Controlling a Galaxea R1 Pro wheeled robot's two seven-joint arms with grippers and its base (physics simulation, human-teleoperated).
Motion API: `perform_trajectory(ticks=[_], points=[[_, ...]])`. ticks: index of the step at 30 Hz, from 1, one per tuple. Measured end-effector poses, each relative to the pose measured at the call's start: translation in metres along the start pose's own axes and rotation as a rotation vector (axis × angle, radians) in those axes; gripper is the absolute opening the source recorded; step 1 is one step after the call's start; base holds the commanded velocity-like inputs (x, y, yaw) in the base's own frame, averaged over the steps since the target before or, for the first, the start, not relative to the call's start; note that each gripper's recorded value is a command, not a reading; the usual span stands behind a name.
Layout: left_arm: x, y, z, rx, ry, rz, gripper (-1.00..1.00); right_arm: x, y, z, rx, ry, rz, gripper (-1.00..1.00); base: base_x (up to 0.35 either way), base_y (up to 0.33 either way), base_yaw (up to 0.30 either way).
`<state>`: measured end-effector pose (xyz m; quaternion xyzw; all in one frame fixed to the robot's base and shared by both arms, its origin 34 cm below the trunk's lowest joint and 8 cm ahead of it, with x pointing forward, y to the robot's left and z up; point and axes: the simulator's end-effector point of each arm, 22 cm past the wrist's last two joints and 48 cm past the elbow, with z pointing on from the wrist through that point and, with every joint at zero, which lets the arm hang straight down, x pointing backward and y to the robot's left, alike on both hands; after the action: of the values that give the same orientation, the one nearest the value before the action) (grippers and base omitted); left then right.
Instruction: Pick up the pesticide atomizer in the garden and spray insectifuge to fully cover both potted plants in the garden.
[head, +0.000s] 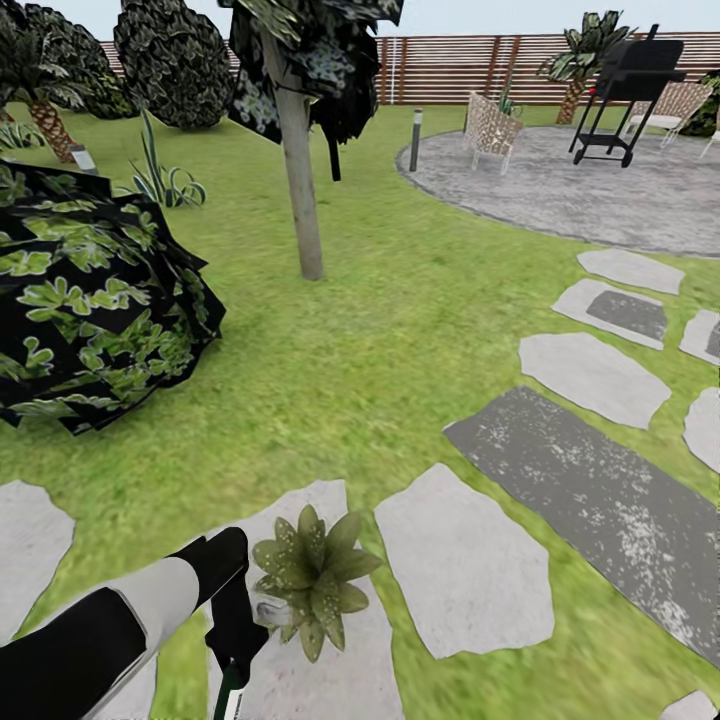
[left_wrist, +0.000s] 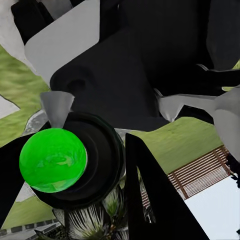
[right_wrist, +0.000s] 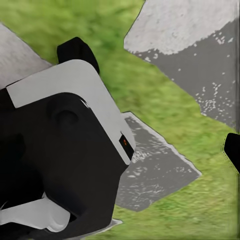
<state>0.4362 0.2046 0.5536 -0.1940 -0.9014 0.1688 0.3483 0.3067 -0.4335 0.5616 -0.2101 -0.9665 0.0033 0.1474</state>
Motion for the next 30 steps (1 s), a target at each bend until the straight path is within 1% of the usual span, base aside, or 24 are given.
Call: perform_trajectory(ticks=[4,19,26,30], points=[[0.0002,0.0004,0.0005,-0.001,0.001,0.000,-1.00,0.0000,0.0001,0.0002,0.000,0.001,0.000,1.00,0.000,-0.303,0.137],[0.0006,0.0014,0.0043,0.002,0.010,-0.001,-1.00,0.0017,-0.0010,0.0024,0.005,0.009,0.000,1.00,-0.002,-0.311,0.222],[0.0008,0.0021,0.0052,0.000,0.013,-0.001,-1.00,0.0022,-0.0009,0.0031,0.005,0.012,0.001,1.00,-0.125,-0.299,0.038],[-0.0013,0.0035,0.0021,-0.003,0.010,-0.001,-1.00,0.0025,-0.0009,0.0034,0.006,0.013,0.000,1.00,-0.186,-0.273,0.086]])
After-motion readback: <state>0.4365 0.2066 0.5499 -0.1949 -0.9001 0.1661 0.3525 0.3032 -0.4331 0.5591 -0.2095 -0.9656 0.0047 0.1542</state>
